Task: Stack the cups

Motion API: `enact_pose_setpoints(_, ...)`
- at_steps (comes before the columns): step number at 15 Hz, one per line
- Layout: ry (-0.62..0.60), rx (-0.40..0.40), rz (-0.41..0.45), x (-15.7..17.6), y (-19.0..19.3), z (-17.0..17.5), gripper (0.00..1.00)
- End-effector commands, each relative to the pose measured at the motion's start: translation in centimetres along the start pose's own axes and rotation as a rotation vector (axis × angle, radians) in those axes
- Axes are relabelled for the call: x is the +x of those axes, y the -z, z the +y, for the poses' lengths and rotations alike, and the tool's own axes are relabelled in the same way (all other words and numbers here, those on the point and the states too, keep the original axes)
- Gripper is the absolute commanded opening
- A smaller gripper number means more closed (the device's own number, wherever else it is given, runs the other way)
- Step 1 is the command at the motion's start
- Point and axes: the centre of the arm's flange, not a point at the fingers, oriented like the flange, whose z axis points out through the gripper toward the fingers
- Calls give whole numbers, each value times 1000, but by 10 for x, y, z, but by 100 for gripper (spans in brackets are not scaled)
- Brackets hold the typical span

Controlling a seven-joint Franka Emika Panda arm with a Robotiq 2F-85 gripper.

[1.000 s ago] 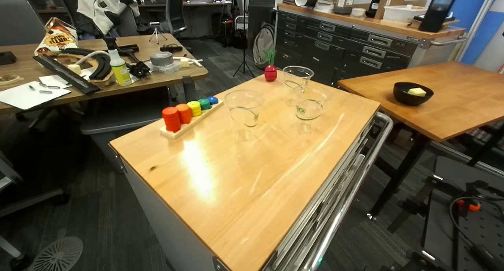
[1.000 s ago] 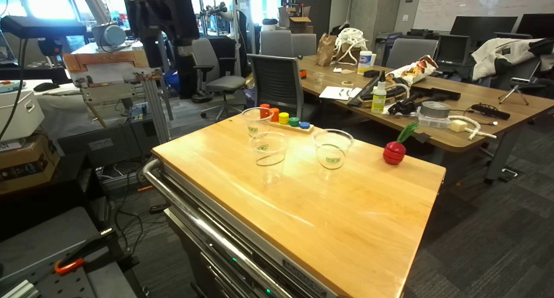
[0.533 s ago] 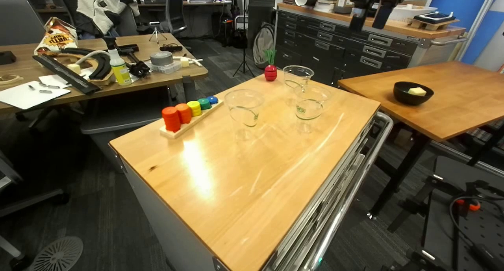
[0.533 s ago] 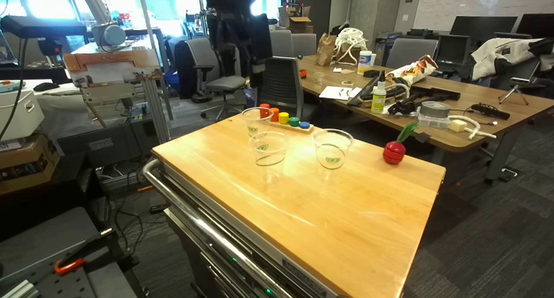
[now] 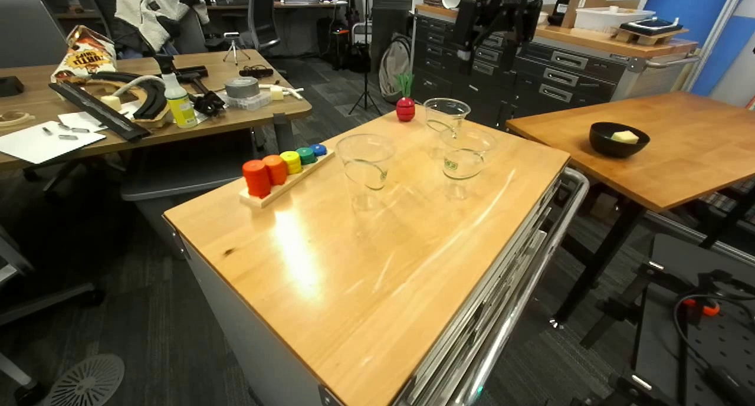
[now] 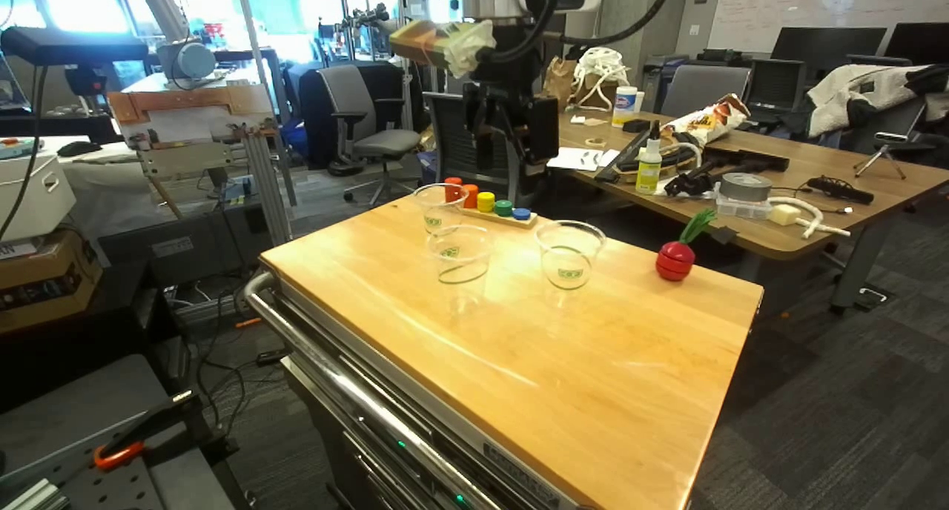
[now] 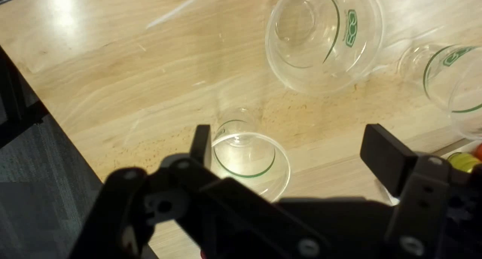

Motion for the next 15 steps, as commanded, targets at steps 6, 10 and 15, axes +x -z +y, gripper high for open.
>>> enact_pose_setpoints(6, -174, -13, 1, 69, -28, 37, 100)
enact_pose_setpoints(10, -192, -17, -36, 77, -53, 45, 100)
enact_pose_setpoints(15, -219, -7, -77, 87, -89, 44, 100)
